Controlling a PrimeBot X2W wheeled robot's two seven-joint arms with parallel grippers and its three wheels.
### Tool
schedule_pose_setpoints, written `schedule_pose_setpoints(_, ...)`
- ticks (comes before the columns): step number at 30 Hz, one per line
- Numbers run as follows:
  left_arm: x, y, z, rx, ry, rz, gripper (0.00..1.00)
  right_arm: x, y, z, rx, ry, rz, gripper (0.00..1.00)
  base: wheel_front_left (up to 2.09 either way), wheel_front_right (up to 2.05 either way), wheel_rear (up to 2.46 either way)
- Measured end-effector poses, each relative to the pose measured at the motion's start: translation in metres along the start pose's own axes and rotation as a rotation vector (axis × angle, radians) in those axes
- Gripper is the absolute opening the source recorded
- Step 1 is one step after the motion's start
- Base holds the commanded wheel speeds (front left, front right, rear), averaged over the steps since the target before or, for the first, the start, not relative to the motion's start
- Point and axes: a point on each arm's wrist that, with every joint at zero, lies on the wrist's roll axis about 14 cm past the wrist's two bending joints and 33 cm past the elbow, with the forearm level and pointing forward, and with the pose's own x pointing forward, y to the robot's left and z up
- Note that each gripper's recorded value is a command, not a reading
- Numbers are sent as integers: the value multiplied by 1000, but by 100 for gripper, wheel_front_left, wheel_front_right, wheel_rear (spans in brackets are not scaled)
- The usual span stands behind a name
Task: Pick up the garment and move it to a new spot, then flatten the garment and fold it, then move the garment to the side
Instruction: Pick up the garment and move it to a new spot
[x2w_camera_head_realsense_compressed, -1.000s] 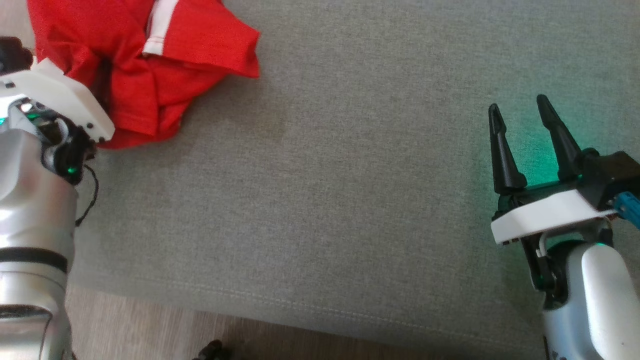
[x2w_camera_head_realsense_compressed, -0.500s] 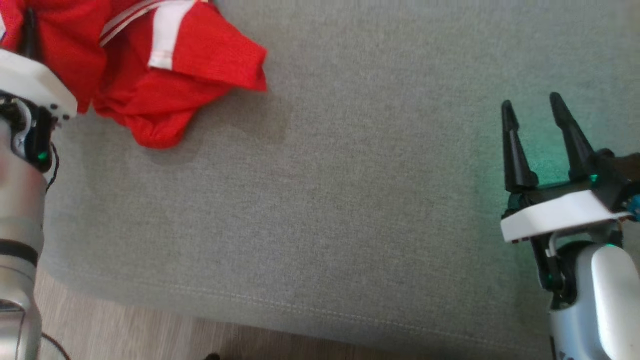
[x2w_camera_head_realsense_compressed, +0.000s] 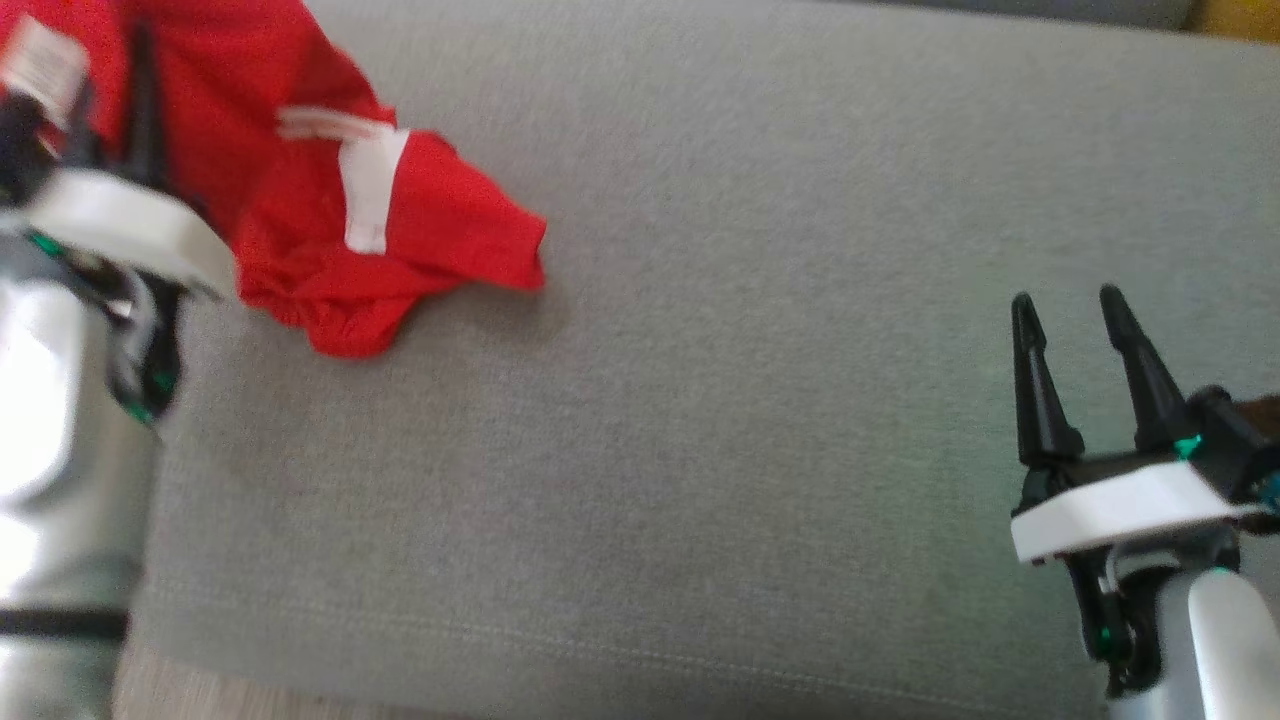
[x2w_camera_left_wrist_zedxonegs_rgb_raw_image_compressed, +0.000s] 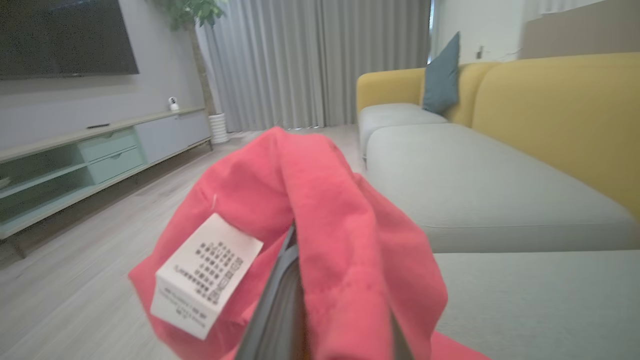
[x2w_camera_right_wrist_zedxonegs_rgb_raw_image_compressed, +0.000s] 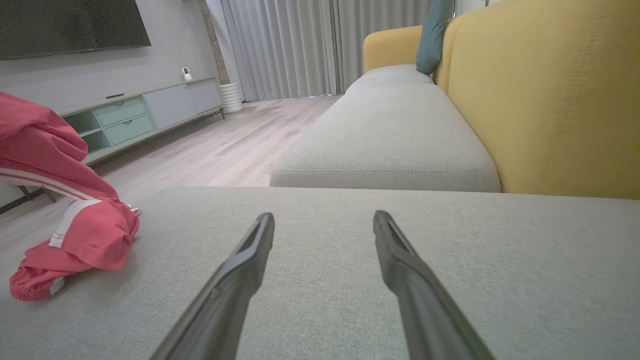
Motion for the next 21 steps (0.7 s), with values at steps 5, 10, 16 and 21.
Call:
schedule_pose_setpoints(5,-17,-51,15,-43,-59,-112,0,-20,-11,8,5,-19,-44,100,0,0,0)
schedule_pose_setpoints(10,-30,-135,42,-121,-119,-318,0,-38,-27,18,2,-46,-101,100,0,0,0)
schedule_pose_setpoints(16,-39,-232,49,-206,-100,-577,0,-52,-48,21,10,-55,-169,100,0,0,0)
schedule_pose_setpoints(21,-41,-305,61,-277,-116,-764,0,-58,-70,22,20,-66,-235,100,0,0,0)
